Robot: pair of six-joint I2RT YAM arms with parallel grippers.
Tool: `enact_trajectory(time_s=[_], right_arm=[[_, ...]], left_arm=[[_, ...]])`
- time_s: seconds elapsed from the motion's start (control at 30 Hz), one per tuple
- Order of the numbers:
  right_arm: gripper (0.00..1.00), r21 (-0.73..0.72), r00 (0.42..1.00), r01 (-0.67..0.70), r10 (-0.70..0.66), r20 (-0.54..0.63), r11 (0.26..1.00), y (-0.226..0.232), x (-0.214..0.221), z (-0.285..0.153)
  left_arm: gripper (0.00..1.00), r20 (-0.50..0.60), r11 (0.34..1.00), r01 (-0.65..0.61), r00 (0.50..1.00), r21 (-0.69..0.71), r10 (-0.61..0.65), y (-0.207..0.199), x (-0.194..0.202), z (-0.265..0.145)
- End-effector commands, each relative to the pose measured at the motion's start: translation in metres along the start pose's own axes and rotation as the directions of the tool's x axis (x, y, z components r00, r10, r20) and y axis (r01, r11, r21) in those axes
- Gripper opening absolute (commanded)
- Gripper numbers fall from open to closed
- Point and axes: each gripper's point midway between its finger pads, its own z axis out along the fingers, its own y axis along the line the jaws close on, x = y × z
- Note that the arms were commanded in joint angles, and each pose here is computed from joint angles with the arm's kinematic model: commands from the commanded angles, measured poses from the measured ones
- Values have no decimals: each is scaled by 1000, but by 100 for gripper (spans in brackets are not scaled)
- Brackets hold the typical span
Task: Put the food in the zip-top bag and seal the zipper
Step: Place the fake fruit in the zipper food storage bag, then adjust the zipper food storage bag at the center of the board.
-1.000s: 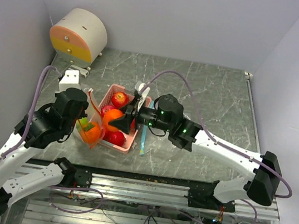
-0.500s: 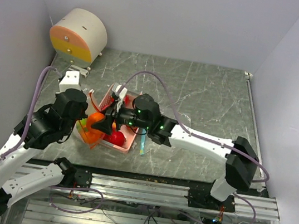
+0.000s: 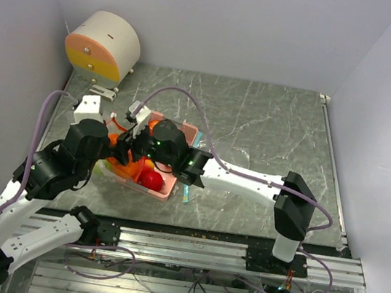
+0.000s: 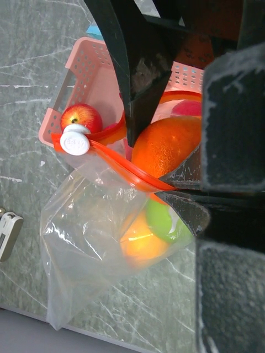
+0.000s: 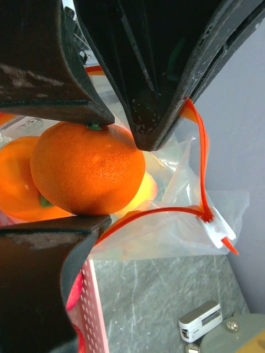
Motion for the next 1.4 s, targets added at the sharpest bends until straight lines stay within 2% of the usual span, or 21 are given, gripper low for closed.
enact_trajectory(time_s=[0.0, 0.17, 0.2, 0.23, 0.5, 0.77, 1.03, 1.3, 1.37], right_arm=[[61, 28, 999, 32, -32, -1, 999, 2, -2, 6], [94, 54, 999, 36, -36, -4, 998, -2, 0, -8], [99, 60, 999, 39, -39, 0, 997, -2, -1, -12], [100, 60, 999, 44, -44, 0, 997, -2, -1, -16], [100, 56, 999, 26, -27, 18, 998, 9, -17, -59], [91, 130, 989, -57, 74, -129, 990, -3, 34, -79], [84, 46, 964, -182, 188, -189, 982, 19, 62, -75], [81, 55, 953, -196, 203, -223, 979, 20, 80, -53], [77, 70, 951, -193, 204, -233, 979, 17, 85, -50]], left_arm=[[7, 43, 999, 50, 998, 21, -50, -3, -9, -1], [7, 55, 998, 55, 997, -16, -54, 3, -7, 2], [7, 54, 998, 55, 997, -20, -54, 3, -6, 3], [7, 55, 998, 55, 997, -21, -54, 3, -7, 3], [7, 60, 998, 61, 997, -35, -58, 5, -8, 3], [7, 79, 997, 78, 994, -29, -75, 8, -14, -2], [7, 83, 996, 79, 994, -28, -76, 9, -13, -2], [7, 83, 996, 83, 993, -31, -80, 10, -12, -3], [7, 87, 996, 85, 993, -33, -82, 12, -13, -5]])
